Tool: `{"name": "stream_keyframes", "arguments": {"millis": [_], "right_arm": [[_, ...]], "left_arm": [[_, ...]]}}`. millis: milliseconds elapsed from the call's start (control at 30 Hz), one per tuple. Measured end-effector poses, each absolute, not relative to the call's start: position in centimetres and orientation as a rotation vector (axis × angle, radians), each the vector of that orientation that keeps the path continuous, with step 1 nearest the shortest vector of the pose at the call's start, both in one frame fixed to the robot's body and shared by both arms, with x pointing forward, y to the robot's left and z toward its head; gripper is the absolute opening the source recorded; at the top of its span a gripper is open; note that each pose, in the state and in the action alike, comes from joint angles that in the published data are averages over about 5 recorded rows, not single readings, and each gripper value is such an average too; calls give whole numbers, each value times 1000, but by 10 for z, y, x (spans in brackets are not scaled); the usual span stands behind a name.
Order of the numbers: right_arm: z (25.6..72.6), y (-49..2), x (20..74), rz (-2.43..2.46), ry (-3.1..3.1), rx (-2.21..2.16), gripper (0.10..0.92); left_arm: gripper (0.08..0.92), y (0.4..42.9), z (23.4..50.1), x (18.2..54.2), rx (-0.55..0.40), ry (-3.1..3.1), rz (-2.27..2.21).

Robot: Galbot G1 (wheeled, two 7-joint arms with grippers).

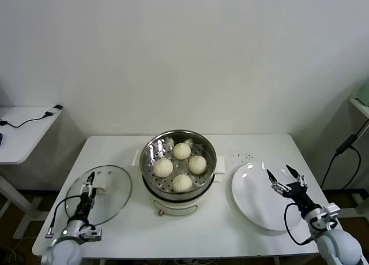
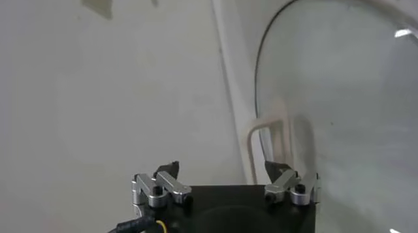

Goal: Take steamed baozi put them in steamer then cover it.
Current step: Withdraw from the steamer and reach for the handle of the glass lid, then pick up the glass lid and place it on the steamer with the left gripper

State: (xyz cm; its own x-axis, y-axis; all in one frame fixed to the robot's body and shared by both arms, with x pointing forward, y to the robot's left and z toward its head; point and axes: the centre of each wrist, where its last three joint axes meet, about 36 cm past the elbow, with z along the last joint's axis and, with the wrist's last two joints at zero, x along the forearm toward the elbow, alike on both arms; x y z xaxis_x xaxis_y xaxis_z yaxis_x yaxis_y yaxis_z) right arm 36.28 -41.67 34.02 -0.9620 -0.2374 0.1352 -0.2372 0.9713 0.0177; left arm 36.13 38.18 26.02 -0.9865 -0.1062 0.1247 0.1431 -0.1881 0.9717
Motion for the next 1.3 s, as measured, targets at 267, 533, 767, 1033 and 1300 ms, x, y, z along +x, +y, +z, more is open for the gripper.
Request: {"name": "stream_keyframes", "arguments": {"millis": [267, 533, 767, 1033, 1300], "right_arm": [[334, -417, 360, 11, -2978, 349, 823], [328, -415, 357, 20, -2974, 346, 823], [324, -416, 356, 30, -2975, 340, 823], [323, -419, 358, 40, -2980, 332, 823], [322, -423, 364, 67, -2980, 328, 823]], "left_arm": [[731, 387, 254, 376, -45, -1932, -2269], [498, 389, 248, 378, -58, -1989, -2225], [298, 393, 250, 378, -57, -2027, -2201], [149, 399, 264, 373, -14, -2063, -2183], [149, 392, 310, 358, 90, -2063, -2212]]}}
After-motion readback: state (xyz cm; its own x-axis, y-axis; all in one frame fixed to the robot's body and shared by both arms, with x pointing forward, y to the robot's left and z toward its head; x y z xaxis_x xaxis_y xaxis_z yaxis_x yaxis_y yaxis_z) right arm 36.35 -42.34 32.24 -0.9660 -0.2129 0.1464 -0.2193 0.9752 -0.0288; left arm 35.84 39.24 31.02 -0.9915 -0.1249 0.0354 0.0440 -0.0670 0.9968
